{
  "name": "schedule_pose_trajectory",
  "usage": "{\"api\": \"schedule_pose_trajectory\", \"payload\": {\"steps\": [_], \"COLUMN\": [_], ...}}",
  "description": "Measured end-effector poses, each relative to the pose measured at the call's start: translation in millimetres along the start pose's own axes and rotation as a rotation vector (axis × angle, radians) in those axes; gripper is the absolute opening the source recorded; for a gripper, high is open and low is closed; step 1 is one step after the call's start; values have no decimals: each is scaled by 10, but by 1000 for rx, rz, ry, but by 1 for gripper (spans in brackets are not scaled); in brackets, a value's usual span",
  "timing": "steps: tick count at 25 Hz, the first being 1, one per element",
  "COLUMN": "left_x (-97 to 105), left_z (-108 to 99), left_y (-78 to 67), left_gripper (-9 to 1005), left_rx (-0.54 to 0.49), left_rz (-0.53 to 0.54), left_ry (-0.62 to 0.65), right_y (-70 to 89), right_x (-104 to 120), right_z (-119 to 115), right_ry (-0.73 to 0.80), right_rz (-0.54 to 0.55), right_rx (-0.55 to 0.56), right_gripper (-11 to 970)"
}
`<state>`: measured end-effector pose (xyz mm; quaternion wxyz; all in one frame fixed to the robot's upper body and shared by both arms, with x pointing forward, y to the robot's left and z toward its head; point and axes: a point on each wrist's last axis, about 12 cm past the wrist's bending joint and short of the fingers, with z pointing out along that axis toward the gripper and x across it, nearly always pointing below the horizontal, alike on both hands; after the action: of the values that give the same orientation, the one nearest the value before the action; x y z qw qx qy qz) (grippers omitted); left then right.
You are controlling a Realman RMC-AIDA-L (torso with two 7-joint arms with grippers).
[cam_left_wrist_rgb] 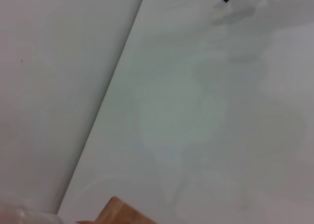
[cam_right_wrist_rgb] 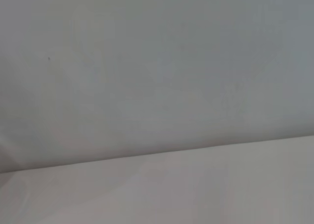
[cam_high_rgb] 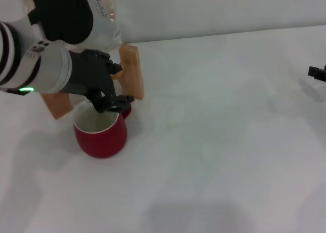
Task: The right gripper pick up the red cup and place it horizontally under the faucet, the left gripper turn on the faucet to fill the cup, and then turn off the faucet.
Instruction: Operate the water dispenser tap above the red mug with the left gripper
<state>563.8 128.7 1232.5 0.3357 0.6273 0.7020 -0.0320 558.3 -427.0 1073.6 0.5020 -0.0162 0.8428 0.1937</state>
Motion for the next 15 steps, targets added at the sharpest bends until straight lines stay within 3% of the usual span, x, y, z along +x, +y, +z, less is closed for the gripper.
{"api": "schedule_pose_trajectory", "payload": {"steps": [15], "left_x": [62], "left_z": [48], "left_y": [-30], "left_gripper": [664], "left_rx": [9], "left_rz": [-7], "left_ry": [35], "right_y": [-5], "right_x": [2], "right_z": [-3], "right_ry": [0], "right_rz": [3], "right_rx": [2], "right_gripper": [546]}}
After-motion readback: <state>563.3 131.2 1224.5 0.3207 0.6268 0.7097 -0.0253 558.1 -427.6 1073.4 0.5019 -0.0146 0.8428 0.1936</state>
